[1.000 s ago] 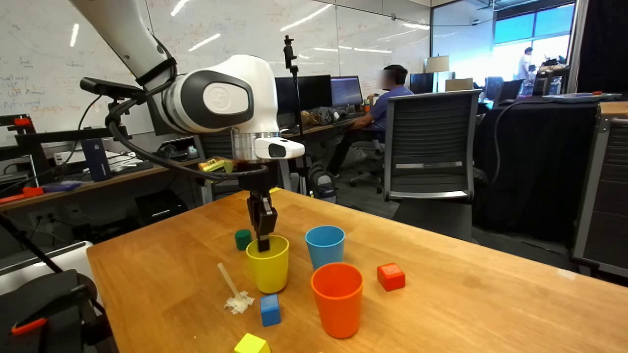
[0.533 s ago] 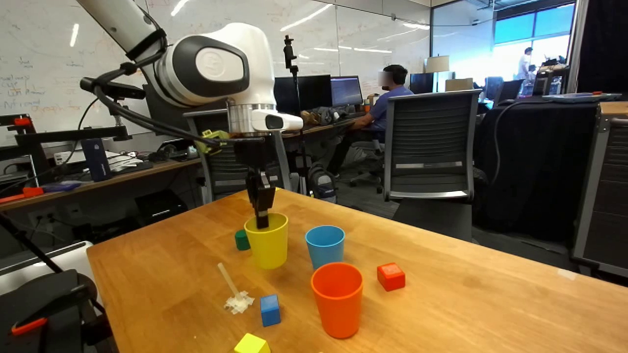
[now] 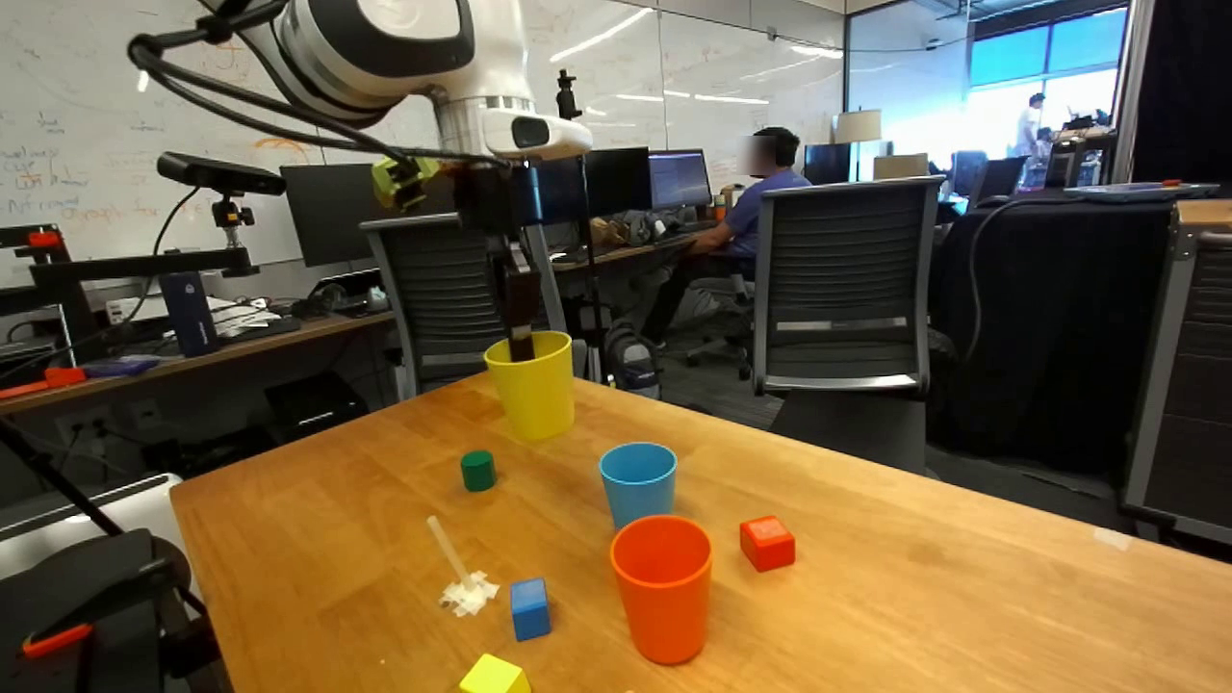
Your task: Put the yellow cup in the blue cup then pick the blue cup and put it in the orange cup
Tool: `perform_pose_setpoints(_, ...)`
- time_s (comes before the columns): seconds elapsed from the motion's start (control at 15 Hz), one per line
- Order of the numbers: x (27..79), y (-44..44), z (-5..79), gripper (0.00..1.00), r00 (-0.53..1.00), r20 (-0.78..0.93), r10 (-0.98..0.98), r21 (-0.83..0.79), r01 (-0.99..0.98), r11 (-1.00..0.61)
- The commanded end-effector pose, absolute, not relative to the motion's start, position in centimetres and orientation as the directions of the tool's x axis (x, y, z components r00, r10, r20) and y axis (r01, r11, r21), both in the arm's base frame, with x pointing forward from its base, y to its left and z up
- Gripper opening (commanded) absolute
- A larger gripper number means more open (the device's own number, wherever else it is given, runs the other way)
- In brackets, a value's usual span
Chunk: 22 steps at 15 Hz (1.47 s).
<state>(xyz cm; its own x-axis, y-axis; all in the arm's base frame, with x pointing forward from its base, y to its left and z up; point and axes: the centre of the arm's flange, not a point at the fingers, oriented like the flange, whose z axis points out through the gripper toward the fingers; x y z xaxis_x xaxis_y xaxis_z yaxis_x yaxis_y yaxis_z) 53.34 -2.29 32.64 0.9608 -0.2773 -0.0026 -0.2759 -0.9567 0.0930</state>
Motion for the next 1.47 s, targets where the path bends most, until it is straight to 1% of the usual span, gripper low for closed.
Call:
perform_pose_setpoints(0.0, 55.6, -3.0, 35.7, 0.01, 0.937, 0.002, -0.348, 0.077, -0.347, -0.935)
perform_pose_setpoints(0.4, 58.3, -4.7, 36.5, 0.01, 0.897, 0.017, -0.441, 0.069, -0.441, -0.895)
perform_pose_setpoints(0.8, 60.9, -5.9, 34.5, 0.01, 0.856, 0.000, -0.517, 0.043, -0.516, -0.855)
perform_pose_setpoints(1.4, 63.3, -7.7, 31.3, 0.01, 0.819, -0.001, -0.573, 0.060, -0.572, -0.818)
